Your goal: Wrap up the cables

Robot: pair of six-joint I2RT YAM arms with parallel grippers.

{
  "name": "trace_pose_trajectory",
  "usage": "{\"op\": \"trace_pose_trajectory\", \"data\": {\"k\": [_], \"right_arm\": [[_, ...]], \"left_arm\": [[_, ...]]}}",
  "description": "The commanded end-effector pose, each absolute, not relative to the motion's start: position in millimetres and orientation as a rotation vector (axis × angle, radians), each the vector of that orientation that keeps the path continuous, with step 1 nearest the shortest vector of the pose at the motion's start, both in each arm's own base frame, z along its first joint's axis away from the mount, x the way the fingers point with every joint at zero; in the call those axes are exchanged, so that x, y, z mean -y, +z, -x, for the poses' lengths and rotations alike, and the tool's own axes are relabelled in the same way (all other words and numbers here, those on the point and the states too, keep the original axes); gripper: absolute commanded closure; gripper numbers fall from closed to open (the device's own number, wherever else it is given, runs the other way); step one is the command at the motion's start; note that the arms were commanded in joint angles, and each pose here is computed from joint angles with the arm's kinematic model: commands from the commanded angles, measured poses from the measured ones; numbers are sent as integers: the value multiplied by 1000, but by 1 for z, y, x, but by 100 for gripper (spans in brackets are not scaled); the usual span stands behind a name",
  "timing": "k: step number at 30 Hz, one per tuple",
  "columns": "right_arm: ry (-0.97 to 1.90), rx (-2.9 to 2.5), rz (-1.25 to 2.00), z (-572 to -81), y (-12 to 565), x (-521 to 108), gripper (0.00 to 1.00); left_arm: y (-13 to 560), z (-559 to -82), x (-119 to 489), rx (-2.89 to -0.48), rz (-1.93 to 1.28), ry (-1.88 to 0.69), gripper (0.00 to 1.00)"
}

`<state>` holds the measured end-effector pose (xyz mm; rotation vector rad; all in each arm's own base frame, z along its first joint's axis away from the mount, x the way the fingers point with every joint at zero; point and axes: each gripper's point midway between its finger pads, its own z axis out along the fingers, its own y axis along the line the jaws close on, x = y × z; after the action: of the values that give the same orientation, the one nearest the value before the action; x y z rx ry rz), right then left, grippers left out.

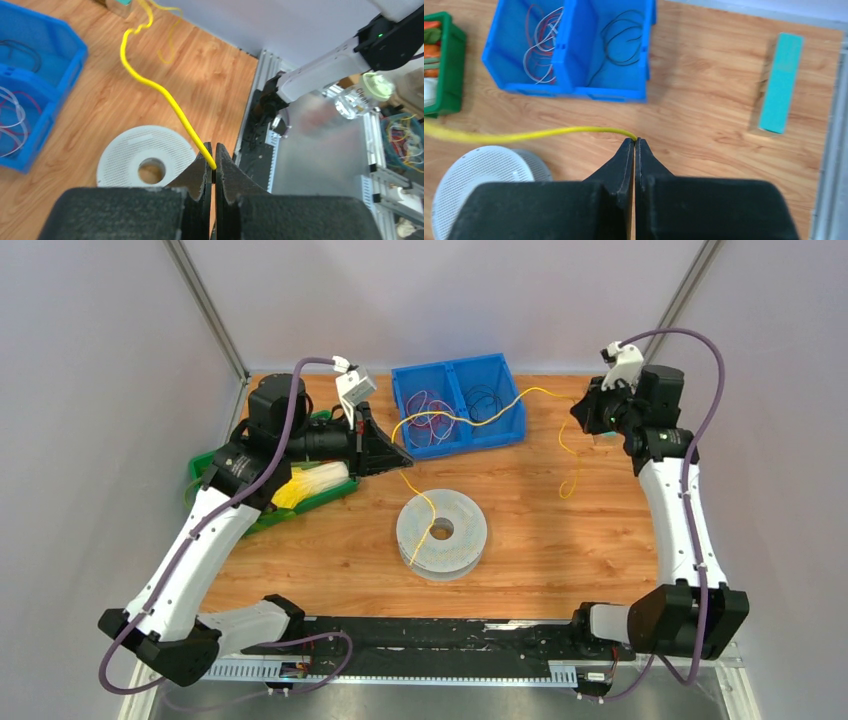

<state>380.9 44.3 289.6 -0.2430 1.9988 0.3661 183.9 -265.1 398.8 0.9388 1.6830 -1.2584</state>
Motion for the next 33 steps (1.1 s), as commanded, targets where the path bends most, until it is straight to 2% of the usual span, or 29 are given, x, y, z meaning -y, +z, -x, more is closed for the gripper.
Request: {"op": "trace_pose_trajectory", "data": {"k": [1,8,14,21,25,26,28,29,33], "right_arm": [[265,-1930,321,-384,322,-19,100],[409,-1911,470,-344,334,-47,100],[692,-1985,485,-278,341,-84,100],[981,-1960,387,-226,364,-114,100],[1314,-1945,307,-202,382,-134,100],[1375,-1940,281,-199,386,-137,100],[1427,-1925,244,-198,393,-138,100],[1430,-1918,209,-198,398,-135,100],[1367,-1815,127,-207,423,-126,100]], "left_arm": [[396,-184,247,-1676,-1007,-1111,100],[403,-216,240,-1741,-958,-937,100],[407,-238,257,-1712,-900,-985,100],[407,-279,321,-1726,-947,-1121,100],[387,-299,375,-1763,-987,-1201,98],[378,-302,387,-1788,-996,-1243,87],[361,-309,402,-1854,-1008,-1298,34],[357,-312,401,-1872,-1009,-1304,22],[372,-323,372,-1777,-872,-1315,21]]}}
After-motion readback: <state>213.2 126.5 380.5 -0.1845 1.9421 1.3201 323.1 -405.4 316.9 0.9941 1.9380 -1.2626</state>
